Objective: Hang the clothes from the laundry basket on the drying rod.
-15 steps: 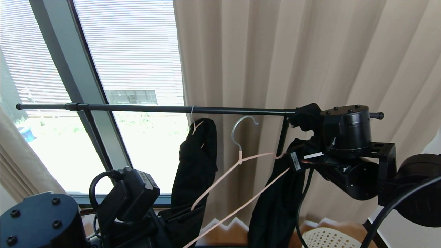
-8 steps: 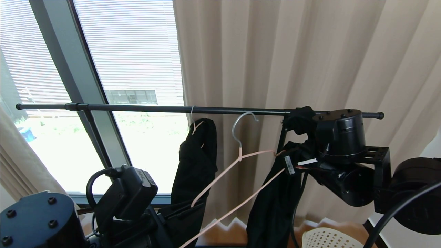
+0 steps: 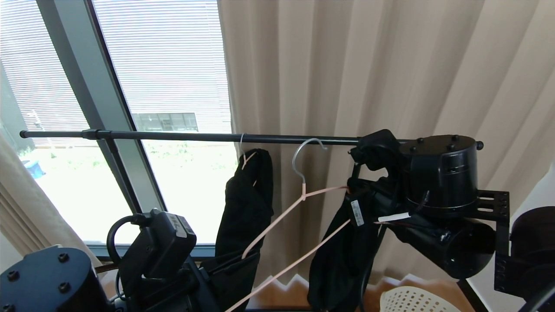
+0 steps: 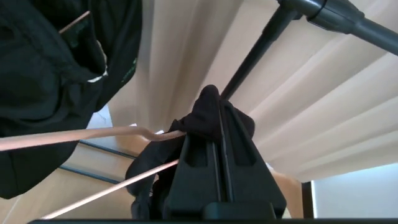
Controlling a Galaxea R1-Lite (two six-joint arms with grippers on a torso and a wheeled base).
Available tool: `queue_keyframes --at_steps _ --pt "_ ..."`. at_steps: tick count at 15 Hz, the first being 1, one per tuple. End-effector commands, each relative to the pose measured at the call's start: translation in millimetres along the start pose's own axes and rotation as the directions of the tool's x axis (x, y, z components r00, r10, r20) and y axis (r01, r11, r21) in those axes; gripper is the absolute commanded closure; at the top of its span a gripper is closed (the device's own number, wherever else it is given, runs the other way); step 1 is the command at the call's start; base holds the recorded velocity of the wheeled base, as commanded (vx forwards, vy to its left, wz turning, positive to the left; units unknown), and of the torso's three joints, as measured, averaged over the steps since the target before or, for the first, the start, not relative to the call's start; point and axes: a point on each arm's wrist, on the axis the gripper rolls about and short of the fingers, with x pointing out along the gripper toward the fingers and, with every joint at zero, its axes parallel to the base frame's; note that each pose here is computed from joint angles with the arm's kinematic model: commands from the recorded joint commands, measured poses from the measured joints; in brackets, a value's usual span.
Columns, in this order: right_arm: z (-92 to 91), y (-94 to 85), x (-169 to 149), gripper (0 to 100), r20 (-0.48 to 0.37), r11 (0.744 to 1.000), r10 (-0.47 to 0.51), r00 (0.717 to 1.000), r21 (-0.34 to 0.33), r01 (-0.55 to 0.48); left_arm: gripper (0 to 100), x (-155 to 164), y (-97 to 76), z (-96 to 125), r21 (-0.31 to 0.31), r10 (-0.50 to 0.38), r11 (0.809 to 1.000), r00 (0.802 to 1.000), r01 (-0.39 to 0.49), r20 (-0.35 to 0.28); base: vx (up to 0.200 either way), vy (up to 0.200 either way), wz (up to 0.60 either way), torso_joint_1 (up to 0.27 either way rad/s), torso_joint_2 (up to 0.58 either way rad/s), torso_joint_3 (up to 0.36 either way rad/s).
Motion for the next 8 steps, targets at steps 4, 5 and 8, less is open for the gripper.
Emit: queue_keyframes --at_steps 4,5,8 --pt "8.6 7.0 -27 100 0.059 0.998 0.068 0.996 0.016 -0.069 100 1 0.3 -3 0.0 0.001 1.0 1.0 -0.001 -0.013 0.0 0.0 0.0 0.0 0.0 0.0" --pt "9.3 10.0 -30 100 0.066 0.996 0.084 0.994 0.017 -0.085 100 1 0.3 -3 -0.002 0.001 1.0 1.0 -0.001 -0.013 0.0 0.0 0.0 0.0 0.0 0.0" --pt "11.2 12.8 -39 100 0.082 0.994 0.108 0.991 0.02 -0.11 100 1 0.3 -4 0.003 0.001 1.0 1.0 -0.001 -0.021 0.0 0.0 0.0 0.0 0.0 0.0"
